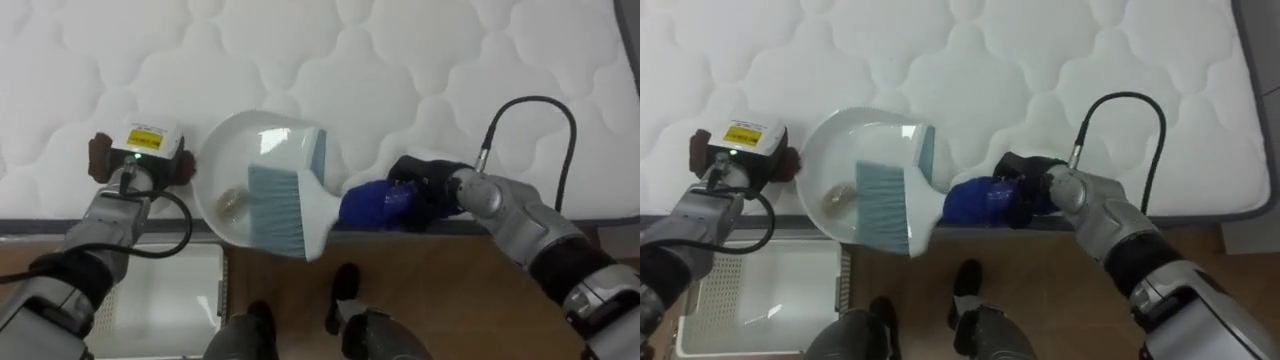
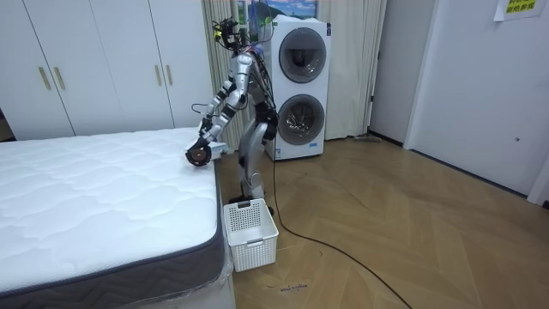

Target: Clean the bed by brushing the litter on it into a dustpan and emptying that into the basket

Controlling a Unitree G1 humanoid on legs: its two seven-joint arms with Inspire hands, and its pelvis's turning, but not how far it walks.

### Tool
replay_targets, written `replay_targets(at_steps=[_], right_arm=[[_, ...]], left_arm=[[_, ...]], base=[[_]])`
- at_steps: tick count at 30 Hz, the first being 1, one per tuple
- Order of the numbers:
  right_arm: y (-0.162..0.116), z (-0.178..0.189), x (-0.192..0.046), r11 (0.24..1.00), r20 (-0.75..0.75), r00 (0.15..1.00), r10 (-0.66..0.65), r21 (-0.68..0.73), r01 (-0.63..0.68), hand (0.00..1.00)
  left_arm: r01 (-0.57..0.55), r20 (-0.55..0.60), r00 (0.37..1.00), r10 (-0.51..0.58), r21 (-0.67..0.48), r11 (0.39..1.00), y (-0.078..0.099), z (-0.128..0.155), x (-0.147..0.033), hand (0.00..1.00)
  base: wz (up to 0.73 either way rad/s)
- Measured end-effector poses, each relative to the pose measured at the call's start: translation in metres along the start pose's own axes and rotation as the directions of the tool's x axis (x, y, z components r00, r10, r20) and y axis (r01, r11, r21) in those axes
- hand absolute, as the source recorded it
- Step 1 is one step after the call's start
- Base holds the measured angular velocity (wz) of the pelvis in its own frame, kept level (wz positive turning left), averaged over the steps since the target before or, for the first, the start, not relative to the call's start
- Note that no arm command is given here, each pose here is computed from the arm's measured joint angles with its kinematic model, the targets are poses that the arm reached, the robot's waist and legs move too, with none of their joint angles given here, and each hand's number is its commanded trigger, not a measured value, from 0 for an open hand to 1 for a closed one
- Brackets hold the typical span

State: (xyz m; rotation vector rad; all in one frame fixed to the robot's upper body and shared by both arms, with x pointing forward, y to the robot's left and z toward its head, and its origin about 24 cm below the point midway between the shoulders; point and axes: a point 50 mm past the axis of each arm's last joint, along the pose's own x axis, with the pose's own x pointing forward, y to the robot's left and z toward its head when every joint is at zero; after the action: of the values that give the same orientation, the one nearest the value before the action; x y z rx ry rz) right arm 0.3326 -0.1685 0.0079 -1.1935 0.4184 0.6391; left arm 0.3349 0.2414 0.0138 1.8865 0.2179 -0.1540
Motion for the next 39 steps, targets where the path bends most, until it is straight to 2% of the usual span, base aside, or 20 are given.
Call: replay_targets(at_steps=[10,16,18,21,24,26,31,32,33,39], right_arm=[[0.001,-0.016,-0.006,0.999,0.010,1.000,-0.024,0.034,0.024,1.00],[0.007,-0.037,-0.014,0.974,-0.015,0.996,-0.083,0.212,0.084,1.00],[0.013,-0.052,-0.020,0.927,-0.040,0.991,-0.124,0.352,0.131,1.00],[0.021,-0.069,-0.028,0.866,-0.095,0.980,-0.174,0.458,0.198,1.00],[0.031,-0.083,-0.036,0.813,-0.148,0.968,-0.202,0.525,0.250,1.00],[0.041,-0.097,-0.045,0.761,-0.206,0.954,-0.220,0.575,0.300,1.00],[0.047,-0.112,-0.059,0.693,-0.281,0.919,-0.275,0.605,0.392,1.00],[0.047,-0.116,-0.062,0.670,-0.305,0.906,-0.294,0.611,0.423,0.66],[0.048,-0.120,-0.065,0.645,-0.329,0.892,-0.310,0.617,0.452,0.00],[0.053,-0.126,-0.072,0.547,-0.382,0.860,-0.339,0.664,0.510,0.00]], left_arm=[[0.016,0.024,1.000,-0.012,-0.138,0.990,-0.016,0.003,-0.008,1.00],[0.016,-0.015,1.000,-0.021,-0.255,0.967,-0.038,-0.001,-0.023,1.00],[0.008,-0.050,0.998,-0.024,-0.303,0.953,-0.046,-0.005,-0.029,1.00],[-0.058,-0.109,0.994,0.020,-0.353,0.934,-0.050,-0.010,-0.037,1.00],[-0.078,-0.108,0.993,0.040,-0.375,0.924,-0.058,-0.002,-0.048,1.00],[-0.048,-0.086,0.996,0.015,-0.400,0.915,-0.072,0.008,-0.061,1.00],[-0.021,-0.087,0.996,-0.018,-0.429,0.903,-0.086,0.012,-0.079,1.00],[-0.029,-0.094,0.995,-0.014,-0.443,0.896,-0.086,0.013,-0.080,1.00],[-0.038,-0.104,0.994,-0.012,-0.463,0.885,-0.086,0.014,-0.082,1.00],[-0.035,-0.142,0.989,-0.051,-0.544,0.839,-0.097,0.023,-0.095,1.00]], base=[[0.02],[0.06],[0.03],[0.00],[-0.01],[-0.02],[0.00],[0.00],[0.00],[-0.02]])
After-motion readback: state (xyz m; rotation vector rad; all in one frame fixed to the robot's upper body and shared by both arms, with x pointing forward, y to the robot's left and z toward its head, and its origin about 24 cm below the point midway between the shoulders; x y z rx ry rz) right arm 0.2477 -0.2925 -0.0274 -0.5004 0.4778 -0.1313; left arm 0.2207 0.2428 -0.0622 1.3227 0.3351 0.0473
